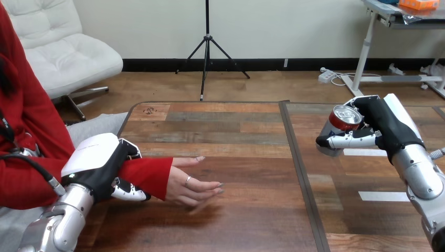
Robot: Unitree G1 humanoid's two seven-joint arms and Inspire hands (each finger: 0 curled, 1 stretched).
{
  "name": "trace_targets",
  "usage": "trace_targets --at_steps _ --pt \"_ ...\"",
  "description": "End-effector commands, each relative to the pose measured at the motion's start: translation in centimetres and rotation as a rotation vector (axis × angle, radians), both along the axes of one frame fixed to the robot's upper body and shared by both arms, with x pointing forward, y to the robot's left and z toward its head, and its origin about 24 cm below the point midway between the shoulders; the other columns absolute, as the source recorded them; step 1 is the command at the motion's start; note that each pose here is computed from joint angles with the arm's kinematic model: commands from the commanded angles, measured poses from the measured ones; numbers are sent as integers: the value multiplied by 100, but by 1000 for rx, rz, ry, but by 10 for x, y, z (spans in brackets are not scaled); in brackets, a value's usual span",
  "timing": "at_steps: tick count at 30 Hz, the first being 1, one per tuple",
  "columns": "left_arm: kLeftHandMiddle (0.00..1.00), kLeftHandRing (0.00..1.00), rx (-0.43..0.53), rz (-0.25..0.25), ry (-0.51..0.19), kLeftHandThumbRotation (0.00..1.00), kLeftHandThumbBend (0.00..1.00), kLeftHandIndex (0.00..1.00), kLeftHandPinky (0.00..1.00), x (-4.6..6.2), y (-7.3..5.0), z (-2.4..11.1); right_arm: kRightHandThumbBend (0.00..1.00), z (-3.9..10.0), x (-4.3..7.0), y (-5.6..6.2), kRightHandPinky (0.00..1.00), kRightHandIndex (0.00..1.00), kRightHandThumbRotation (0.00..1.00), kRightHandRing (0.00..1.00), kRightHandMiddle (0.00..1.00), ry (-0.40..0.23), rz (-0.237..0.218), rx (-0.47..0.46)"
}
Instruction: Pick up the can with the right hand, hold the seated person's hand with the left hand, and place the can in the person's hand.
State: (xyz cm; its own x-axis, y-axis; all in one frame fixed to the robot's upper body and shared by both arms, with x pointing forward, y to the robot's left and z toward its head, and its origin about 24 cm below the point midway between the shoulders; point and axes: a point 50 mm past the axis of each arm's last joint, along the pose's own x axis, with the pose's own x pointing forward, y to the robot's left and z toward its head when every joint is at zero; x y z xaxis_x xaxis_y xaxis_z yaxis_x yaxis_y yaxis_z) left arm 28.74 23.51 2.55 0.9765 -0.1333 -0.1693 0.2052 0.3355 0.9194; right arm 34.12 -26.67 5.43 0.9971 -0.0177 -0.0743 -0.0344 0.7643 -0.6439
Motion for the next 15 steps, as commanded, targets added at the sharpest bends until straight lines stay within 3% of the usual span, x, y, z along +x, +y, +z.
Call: trace_targets --at_steps 1,15 --pt "35 29 -89 -77 -276 0 64 35 24 41 -23 71 83 41 24 13 37 46 0 40 44 -136 25 15" --pt "35 29 -99 -112 -278 0 65 37 23 47 -38 80 83 41 25 16 37 45 0 40 45 -135 38 31"
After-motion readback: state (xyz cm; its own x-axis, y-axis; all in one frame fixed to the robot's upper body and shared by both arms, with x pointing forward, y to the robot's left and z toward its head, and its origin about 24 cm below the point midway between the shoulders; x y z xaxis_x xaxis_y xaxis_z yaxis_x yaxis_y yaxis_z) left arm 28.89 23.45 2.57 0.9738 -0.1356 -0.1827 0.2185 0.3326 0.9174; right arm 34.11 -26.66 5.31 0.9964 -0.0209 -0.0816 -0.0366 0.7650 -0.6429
